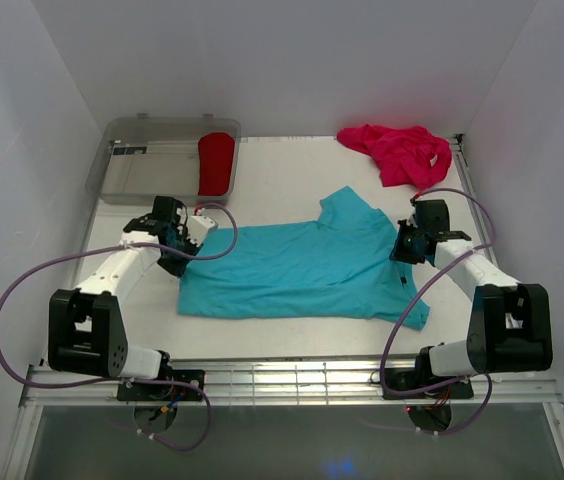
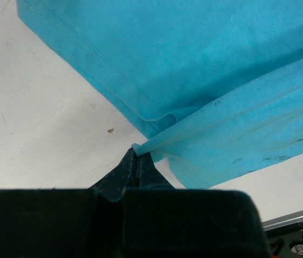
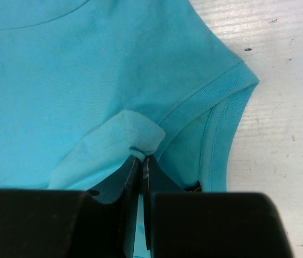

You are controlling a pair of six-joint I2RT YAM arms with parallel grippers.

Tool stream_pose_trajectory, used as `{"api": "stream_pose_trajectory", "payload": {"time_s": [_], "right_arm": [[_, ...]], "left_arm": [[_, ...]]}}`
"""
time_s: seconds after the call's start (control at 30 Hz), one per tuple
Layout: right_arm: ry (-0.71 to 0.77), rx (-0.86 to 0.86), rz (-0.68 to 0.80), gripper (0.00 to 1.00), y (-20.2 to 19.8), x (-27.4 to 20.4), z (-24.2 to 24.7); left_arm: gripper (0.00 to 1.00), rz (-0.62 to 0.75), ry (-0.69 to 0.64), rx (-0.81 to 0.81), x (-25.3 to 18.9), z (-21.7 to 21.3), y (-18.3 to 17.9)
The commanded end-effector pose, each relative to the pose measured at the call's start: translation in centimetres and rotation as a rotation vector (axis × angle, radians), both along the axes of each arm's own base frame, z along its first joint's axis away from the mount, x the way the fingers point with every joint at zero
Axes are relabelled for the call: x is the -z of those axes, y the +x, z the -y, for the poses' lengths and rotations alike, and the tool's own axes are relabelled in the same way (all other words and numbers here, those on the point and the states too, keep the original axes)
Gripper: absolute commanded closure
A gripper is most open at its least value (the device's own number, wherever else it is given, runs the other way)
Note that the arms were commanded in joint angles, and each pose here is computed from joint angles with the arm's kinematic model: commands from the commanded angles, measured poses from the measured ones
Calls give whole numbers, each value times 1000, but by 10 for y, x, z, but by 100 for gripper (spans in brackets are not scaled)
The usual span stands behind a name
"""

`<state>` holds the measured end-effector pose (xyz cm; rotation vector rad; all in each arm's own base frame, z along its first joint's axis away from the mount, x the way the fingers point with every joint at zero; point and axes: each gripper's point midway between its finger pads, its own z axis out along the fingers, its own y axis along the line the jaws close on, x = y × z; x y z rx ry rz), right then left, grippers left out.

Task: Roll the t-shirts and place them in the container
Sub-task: Fold the T-shirt at the center of the board.

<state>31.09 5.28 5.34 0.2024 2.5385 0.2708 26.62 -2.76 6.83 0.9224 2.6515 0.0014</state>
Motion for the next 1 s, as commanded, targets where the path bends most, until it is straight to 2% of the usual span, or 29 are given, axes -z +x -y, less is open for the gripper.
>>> {"api": "stream_pose_trajectory", "payload": {"time_s": [0.0,0.17,0.2,0.23,0.27,0.3,0.33,0.37,0.5,0.57,0.6,0.73,0.77,0.83,0.97], "right_arm": [[6,-1,64,92,15,-17,-2],[1,-5,15,92,15,-3,-2],[1,-5,9,92,15,-2,-2],[-2,-2,6,90,18,-3,-1],[-11,9,-14,86,16,1,1],[-16,16,-19,73,16,0,2],[-24,21,-24,66,16,0,4],[-29,27,-15,63,20,-5,5],[-62,36,36,60,30,-34,11],[-66,36,86,56,37,-55,12],[-63,37,129,50,47,-71,11],[-36,19,260,38,81,-113,4],[-1,-15,258,37,89,-111,-5],[30,-41,305,36,111,-126,-14],[65,-110,246,37,159,-110,-36]], "left_arm": [[100,1,-15,-7,6,2,-4],[100,-57,-21,6,23,3,-13],[97,-63,-21,6,25,4,-12],[81,-87,-20,-1,30,4,-12],[73,-92,-11,-9,32,2,-11],[66,-86,-7,-15,31,2,-7],[57,-85,1,-20,31,1,-5],[54,-78,7,-29,30,0,-2],[49,4,21,-51,7,-3,16],[45,77,10,-65,-13,-2,33],[43,117,-5,-96,-23,-1,40],[39,315,-95,-230,-57,1,86],[38,364,-114,-242,-59,3,97],[38,358,-126,-265,-48,5,106],[39,353,-26,-327,-22,-13,125]]}}
